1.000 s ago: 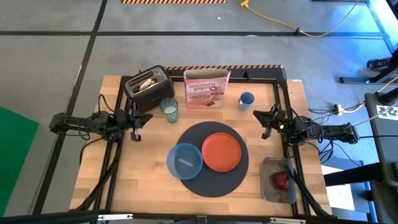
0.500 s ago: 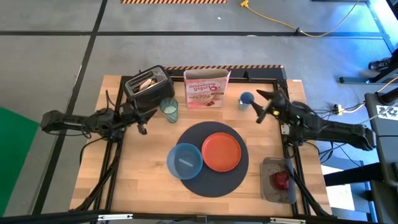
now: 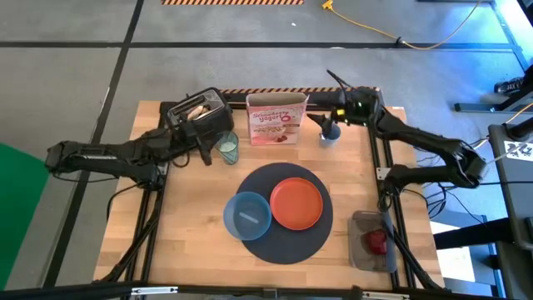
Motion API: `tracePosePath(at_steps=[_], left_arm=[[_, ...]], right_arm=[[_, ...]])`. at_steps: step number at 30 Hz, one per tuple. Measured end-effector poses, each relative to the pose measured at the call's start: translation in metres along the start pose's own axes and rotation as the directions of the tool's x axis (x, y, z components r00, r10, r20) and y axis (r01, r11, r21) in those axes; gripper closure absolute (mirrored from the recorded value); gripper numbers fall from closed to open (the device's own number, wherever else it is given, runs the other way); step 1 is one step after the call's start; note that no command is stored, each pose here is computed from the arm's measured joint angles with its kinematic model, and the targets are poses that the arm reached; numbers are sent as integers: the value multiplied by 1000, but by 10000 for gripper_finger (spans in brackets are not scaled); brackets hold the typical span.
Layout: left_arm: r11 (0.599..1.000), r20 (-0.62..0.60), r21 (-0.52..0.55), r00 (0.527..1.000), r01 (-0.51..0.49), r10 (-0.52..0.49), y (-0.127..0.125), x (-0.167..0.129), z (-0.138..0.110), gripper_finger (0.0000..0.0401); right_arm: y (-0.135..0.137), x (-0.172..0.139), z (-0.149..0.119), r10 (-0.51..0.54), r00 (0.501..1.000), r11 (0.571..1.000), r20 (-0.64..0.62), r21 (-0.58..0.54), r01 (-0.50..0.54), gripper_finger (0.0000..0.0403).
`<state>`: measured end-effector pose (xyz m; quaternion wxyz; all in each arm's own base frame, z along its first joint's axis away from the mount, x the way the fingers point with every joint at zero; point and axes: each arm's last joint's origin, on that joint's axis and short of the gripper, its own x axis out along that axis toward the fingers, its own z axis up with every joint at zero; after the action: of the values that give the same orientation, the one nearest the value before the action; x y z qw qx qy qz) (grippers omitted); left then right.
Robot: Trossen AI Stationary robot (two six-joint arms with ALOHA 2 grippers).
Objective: Arrange a breakfast setting
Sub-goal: Pour the cereal from the cereal box into the bowl
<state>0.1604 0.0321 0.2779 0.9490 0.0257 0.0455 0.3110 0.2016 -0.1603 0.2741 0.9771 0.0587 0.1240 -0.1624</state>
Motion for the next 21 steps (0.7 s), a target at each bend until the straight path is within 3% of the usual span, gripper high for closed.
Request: tracePosePath(at_steps=[6, 11, 21], left_arm=[[998, -87, 26, 994, 61, -58, 1, 15, -12, 134], [997, -113, 38, 991, 73, -69, 1, 19, -16, 130], [999, -110, 44, 994, 24, -19, 2, 20, -15, 133]], right_arm=[[-12, 14, 5, 139, 990, 990, -13, -38, -139, 109], [-17, 24, -3, 103, 993, 992, -50, -65, -106, 109], [-26, 52, -23, 144, 987, 987, -66, -58, -148, 109]])
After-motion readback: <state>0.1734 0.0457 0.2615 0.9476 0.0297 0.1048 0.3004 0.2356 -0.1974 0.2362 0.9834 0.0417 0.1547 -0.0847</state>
